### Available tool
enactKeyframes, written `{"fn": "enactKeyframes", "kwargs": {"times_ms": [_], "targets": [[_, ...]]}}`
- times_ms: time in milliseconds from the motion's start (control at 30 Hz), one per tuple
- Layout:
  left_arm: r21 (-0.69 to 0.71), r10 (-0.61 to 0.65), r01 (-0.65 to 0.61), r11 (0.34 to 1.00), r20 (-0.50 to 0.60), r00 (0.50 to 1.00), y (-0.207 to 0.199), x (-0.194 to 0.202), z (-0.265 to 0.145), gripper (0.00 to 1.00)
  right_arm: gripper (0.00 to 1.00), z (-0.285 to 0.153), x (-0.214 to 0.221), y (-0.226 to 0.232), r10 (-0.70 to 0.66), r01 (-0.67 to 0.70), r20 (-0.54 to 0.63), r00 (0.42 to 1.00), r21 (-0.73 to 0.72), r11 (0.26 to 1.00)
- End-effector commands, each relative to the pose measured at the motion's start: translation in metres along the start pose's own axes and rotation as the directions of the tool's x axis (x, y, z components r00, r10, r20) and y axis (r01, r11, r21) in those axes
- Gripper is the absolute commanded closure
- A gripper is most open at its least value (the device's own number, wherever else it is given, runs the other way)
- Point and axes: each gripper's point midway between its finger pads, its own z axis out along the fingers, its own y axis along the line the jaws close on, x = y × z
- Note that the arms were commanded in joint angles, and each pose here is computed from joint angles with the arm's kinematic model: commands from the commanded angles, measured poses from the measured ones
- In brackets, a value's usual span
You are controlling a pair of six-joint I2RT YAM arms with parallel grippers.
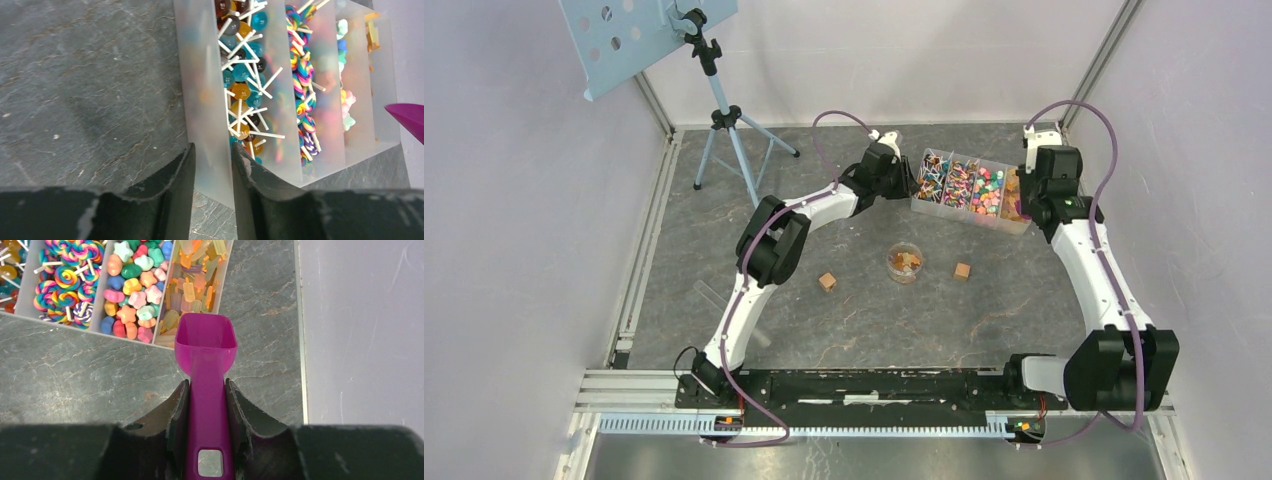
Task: Pack the candies
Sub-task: Scoop the fake candies from the storage box.
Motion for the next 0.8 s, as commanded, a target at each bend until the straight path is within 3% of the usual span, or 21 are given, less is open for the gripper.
{"fn": "enactKeyframes", "kwargs": {"times_ms": [0,433,767], "targets": [[0.083,0.075,-0.078,0.993,0.043,0.996,-0.021,-0.015,0.003,0.65,1.00,0.014,-0.015,-0.002,0.076,-0.075,0.051,0.996,-0.021,0.997],[0.122,0.091,-0.091,0.988,0.009,0.996,-0.026,-0.007,0.002,0.97,1.00,0.034,0.000,0.004,0.113,-0.113,0.001,0.994,-0.066,0.991],[0.149,0.117,-0.116,0.982,0.000,0.993,-0.032,-0.008,-0.003,0.98,1.00,0.052,0.029,0.013,0.127,-0.129,-0.039,0.991,-0.069,0.989]]}}
